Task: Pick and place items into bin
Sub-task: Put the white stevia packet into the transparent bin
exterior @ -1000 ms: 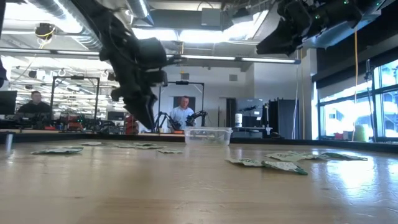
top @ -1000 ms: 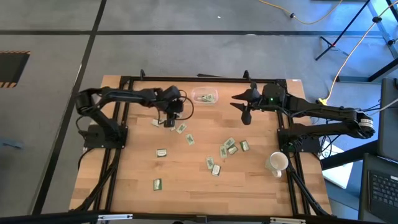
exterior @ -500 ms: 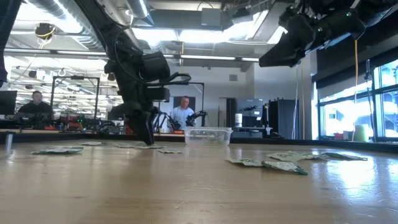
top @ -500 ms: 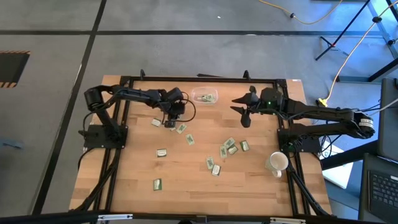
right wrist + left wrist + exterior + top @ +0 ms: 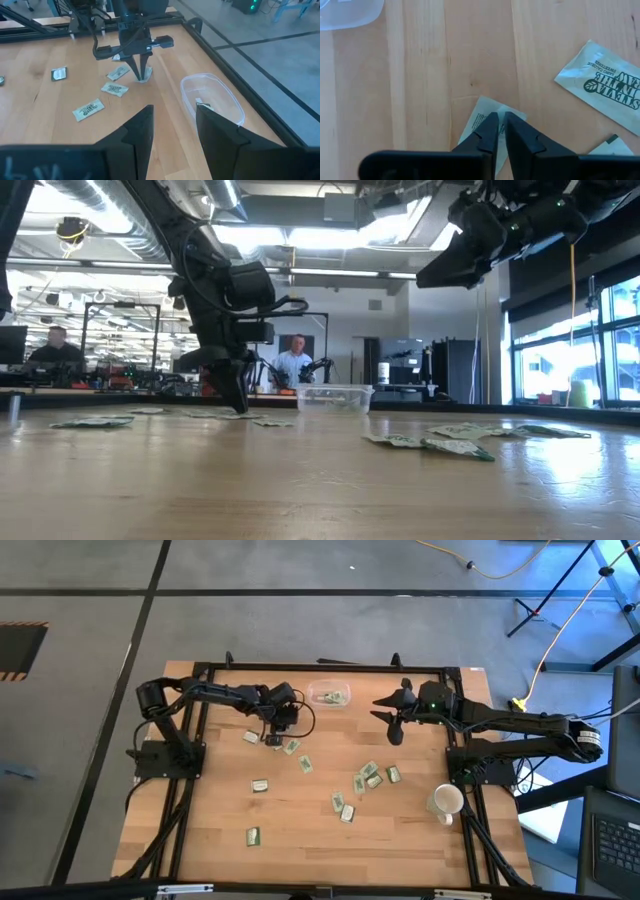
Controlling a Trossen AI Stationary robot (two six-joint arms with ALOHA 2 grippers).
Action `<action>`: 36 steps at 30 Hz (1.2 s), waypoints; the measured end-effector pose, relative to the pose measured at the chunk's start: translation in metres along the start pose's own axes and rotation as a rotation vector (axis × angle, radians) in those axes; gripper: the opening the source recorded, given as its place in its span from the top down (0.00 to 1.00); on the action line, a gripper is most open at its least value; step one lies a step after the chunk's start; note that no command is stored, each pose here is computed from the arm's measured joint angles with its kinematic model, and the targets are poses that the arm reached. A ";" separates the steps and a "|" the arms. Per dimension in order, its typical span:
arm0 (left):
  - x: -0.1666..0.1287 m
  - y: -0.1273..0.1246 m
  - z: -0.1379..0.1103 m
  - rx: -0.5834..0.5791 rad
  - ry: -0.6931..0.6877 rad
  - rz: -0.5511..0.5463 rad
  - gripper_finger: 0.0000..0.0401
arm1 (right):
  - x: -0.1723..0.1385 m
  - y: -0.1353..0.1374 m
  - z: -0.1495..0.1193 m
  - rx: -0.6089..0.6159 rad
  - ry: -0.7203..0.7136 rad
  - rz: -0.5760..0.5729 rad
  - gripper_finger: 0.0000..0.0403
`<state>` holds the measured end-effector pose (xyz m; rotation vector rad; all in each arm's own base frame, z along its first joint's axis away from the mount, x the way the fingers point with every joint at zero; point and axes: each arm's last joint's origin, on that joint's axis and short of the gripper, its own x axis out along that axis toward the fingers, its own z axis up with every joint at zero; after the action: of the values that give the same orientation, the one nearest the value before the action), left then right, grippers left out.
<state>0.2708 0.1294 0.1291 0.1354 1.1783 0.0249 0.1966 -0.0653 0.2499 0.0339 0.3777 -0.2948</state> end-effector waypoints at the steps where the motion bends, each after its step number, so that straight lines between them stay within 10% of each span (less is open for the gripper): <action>1: 0.000 -0.001 0.000 0.002 0.001 0.000 0.96 | 0.000 0.000 0.000 0.000 0.000 0.000 0.62; 13: 0.001 -0.001 -0.001 0.001 0.008 -0.003 0.99 | 0.000 0.000 0.000 0.000 0.000 0.000 0.62; 26: 0.004 -0.006 -0.010 -0.080 0.052 -0.019 0.79 | 0.000 0.000 0.000 -0.003 0.001 0.000 0.62; 36: 0.004 -0.007 -0.011 -0.085 0.051 -0.033 0.91 | 0.000 0.000 0.000 -0.004 0.005 0.000 0.62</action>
<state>0.2622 0.1241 0.1208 0.0405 1.2281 0.0495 0.1963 -0.0651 0.2495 0.0311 0.3834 -0.2936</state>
